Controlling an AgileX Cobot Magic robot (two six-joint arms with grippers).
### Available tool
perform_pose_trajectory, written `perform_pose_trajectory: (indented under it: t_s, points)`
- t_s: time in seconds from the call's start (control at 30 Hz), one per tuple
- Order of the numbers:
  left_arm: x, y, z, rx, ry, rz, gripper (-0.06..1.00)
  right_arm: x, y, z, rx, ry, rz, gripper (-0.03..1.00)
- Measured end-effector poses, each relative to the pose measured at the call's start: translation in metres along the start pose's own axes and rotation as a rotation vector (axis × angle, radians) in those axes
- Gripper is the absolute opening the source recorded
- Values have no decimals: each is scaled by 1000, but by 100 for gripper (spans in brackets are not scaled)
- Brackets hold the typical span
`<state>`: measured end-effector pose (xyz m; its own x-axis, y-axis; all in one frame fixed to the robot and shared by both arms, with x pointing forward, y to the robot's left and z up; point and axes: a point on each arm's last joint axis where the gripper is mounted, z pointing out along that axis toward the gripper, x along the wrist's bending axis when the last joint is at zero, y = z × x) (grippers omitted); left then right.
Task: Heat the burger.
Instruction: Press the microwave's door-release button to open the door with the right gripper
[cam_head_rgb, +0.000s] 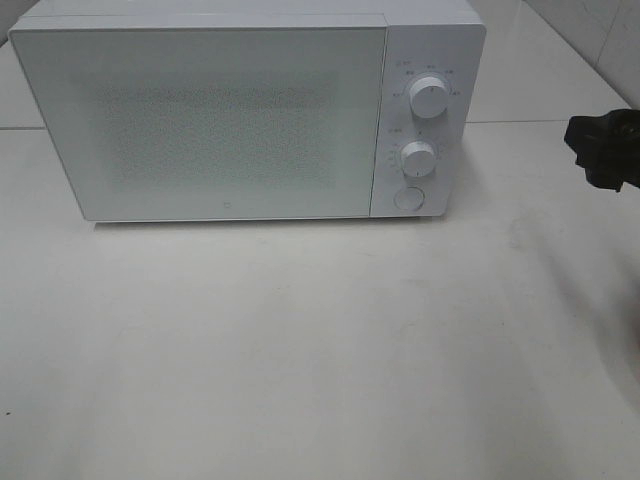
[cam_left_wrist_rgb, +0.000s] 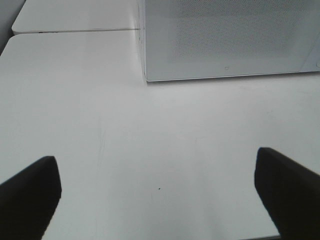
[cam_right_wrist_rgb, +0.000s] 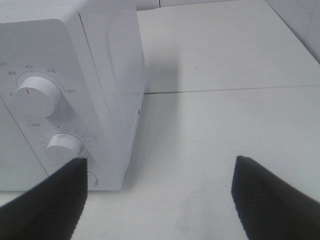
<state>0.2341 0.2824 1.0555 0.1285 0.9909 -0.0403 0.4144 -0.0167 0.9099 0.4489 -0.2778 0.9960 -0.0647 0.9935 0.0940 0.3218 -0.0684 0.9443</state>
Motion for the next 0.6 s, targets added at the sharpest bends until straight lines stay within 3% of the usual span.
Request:
perform_pose_trajectory:
  t_s: [0.2,0.4,0.6]
  points:
    - [0,0,0,0,0,0,99,3,-7,14,-7,9,-10,76]
    - [0,0,0,0,0,0,99,30,-21,28,-26,66,-101,76]
    - [0,0,0,0,0,0,99,51,-35,36,-50,60,-126,76]
